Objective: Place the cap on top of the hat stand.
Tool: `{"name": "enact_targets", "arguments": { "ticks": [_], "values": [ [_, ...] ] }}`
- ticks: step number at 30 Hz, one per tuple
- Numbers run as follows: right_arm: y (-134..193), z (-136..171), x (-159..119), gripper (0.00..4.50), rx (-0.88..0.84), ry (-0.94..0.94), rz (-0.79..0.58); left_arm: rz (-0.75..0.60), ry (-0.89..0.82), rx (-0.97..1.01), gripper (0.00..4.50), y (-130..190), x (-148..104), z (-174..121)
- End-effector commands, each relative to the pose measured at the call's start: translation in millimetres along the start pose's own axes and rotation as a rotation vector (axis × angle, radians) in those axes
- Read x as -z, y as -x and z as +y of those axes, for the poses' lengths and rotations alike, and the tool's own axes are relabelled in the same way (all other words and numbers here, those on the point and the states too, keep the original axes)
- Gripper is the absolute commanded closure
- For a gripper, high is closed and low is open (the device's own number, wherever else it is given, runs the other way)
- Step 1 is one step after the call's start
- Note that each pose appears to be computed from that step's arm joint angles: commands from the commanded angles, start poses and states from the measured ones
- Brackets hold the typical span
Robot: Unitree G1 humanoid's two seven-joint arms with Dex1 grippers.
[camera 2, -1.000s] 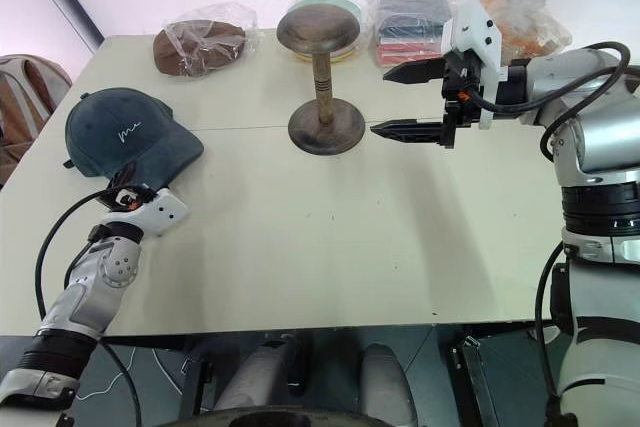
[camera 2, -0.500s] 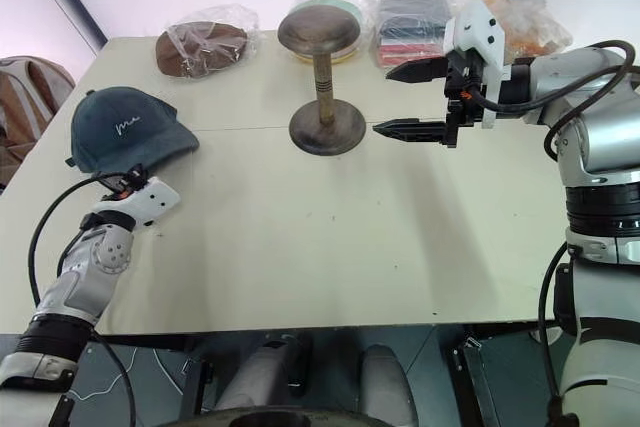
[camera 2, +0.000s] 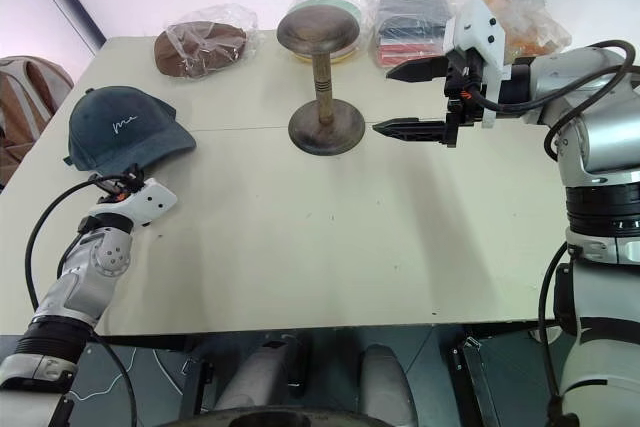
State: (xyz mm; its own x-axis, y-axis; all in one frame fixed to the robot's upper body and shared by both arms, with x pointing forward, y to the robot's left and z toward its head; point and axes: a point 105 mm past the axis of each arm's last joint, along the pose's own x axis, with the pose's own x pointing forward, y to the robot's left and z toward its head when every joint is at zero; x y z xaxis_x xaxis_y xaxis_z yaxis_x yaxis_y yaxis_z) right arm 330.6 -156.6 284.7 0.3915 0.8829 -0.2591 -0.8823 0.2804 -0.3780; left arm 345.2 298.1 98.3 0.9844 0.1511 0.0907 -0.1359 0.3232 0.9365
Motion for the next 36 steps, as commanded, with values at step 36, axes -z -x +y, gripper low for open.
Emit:
{"name": "enact_targets", "arguments": {
  "ticks": [36],
  "values": [
    [13, -17, -21, 0.00, 0.121, 0.097, -0.069, -0.679, 0.290, -0.493, 4.48, 10, -203, 155]
  ]
}}
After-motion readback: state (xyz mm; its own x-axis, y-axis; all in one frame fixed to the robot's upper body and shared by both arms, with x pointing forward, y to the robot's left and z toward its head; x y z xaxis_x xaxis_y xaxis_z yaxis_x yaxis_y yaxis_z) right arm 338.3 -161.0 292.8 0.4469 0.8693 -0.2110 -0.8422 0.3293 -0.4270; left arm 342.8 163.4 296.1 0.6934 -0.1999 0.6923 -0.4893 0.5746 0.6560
